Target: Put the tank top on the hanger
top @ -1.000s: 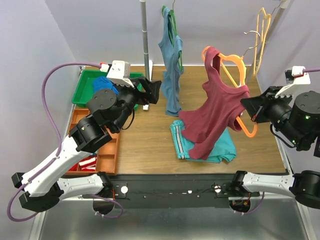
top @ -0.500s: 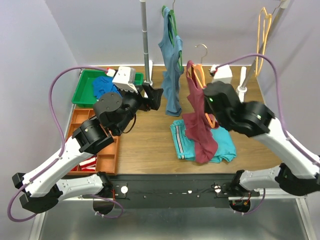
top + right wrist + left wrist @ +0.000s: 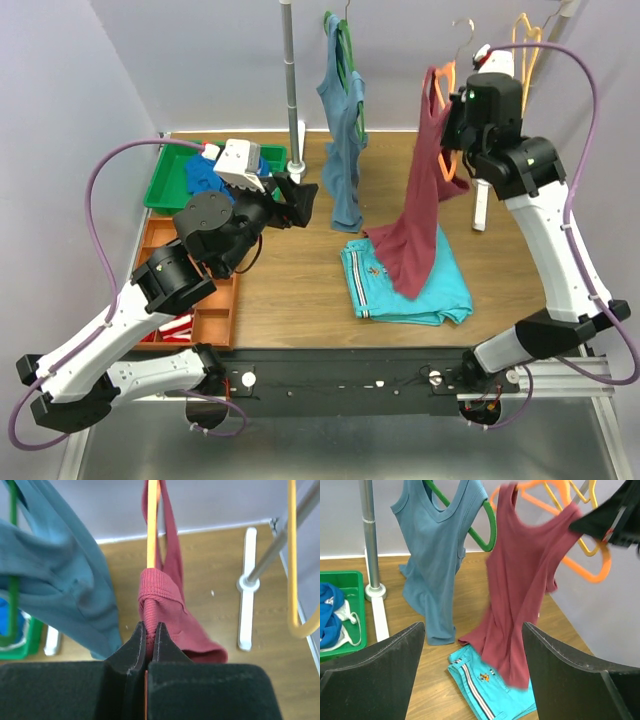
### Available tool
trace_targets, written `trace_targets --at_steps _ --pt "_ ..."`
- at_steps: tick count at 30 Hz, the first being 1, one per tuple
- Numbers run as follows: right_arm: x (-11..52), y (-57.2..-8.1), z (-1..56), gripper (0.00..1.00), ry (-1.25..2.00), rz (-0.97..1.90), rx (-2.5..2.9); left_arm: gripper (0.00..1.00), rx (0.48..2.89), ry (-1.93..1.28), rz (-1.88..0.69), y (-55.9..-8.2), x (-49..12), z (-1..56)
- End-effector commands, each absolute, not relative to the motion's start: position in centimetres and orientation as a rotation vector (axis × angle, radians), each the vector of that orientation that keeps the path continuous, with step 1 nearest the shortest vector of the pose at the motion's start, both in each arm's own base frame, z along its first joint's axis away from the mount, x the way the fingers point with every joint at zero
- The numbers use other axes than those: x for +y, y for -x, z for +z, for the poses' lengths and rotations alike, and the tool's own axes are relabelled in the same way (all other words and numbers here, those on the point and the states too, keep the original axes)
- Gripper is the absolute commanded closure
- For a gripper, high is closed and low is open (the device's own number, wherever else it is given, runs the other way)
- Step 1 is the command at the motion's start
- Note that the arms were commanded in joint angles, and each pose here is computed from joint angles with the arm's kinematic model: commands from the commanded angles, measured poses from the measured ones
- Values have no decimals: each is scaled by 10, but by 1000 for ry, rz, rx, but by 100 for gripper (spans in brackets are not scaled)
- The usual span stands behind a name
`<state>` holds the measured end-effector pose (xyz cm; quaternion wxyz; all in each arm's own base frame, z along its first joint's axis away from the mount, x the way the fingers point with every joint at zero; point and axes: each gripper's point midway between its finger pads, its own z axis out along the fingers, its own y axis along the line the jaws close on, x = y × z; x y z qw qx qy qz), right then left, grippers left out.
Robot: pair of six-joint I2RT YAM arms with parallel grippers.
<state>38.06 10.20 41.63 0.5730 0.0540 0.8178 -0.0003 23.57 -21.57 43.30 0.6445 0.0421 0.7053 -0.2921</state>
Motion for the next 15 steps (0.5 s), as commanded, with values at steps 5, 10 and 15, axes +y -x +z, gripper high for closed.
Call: trace_targets --at_steps 5,10,15 --pt "110 -413 468 99 -106 91 1776 14 1607 -112 -609 -232 -201 437" --pt "113 -433 469 99 -109 96 1769 14 1602 -117 -595 -231 -197 440" --pt "114 -441 491 99 -100 106 1720 14 1600 -115 -585 -231 -194 441"
